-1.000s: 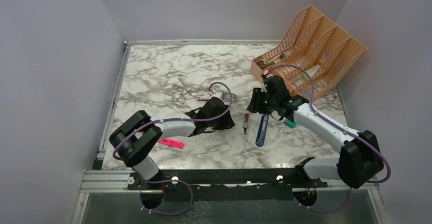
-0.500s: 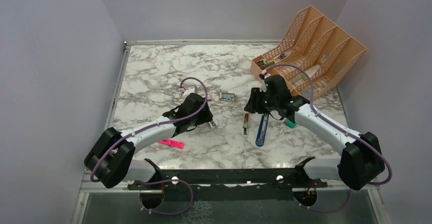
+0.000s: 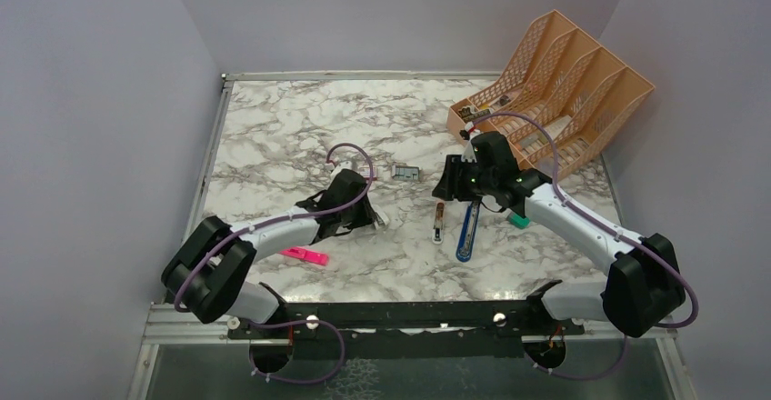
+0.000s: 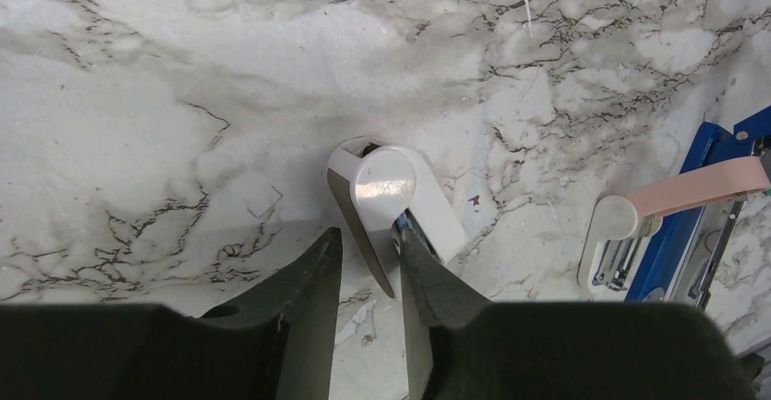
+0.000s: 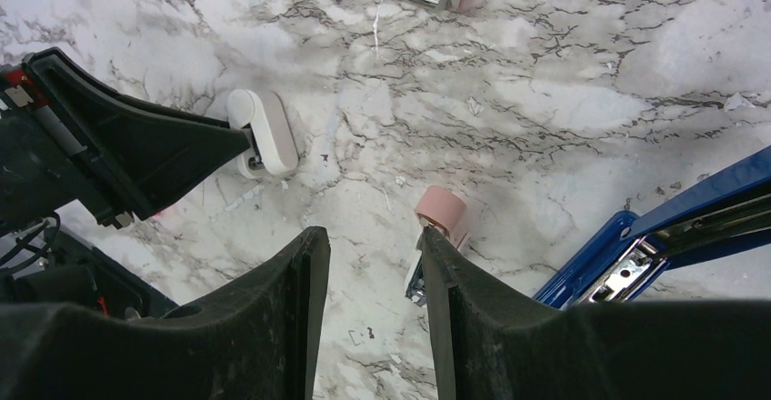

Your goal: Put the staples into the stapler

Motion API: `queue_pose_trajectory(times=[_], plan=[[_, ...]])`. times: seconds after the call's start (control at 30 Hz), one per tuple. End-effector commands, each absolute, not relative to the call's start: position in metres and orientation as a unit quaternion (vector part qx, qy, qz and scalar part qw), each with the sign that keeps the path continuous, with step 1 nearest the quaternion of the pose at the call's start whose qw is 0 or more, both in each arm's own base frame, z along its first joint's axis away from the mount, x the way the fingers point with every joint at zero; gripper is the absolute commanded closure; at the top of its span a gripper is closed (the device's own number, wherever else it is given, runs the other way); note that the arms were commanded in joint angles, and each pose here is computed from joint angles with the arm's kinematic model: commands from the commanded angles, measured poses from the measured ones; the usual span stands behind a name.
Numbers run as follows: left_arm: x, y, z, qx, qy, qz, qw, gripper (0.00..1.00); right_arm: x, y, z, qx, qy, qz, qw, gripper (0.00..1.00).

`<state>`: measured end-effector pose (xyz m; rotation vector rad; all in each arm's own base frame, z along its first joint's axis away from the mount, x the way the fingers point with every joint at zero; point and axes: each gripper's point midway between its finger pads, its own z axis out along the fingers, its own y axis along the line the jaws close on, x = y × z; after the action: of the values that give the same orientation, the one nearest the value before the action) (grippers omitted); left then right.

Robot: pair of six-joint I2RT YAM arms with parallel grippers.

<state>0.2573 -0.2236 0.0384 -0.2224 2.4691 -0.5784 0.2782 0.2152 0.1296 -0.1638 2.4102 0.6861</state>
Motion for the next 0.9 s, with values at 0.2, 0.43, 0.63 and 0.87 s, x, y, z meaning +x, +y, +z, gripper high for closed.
queue_pose_trajectory(times=[0.2, 0.43, 0.63, 0.87], plan=[[0.251, -0.221, 0.029, -0.083, 0.927, -0.225, 0.288, 0.86, 0.284, 0.228, 0.146, -0.084, 0.897, 0.289, 0.324, 0.53], [0.239, -0.229, 0.035, -0.086, 0.904, -0.307, 0.284, 0.95, 0.279, 0.243, 0.144, -0.098, 0.899, 0.285, 0.319, 0.53], [0.23, -0.242, 0.04, -0.079, 0.885, -0.379, 0.26, 0.99, 0.272, 0.266, 0.14, -0.117, 0.903, 0.273, 0.311, 0.53], [0.225, -0.258, 0.047, -0.046, 0.866, -0.439, 0.233, 1.0, 0.26, 0.294, 0.127, -0.14, 0.91, 0.258, 0.293, 0.54]])
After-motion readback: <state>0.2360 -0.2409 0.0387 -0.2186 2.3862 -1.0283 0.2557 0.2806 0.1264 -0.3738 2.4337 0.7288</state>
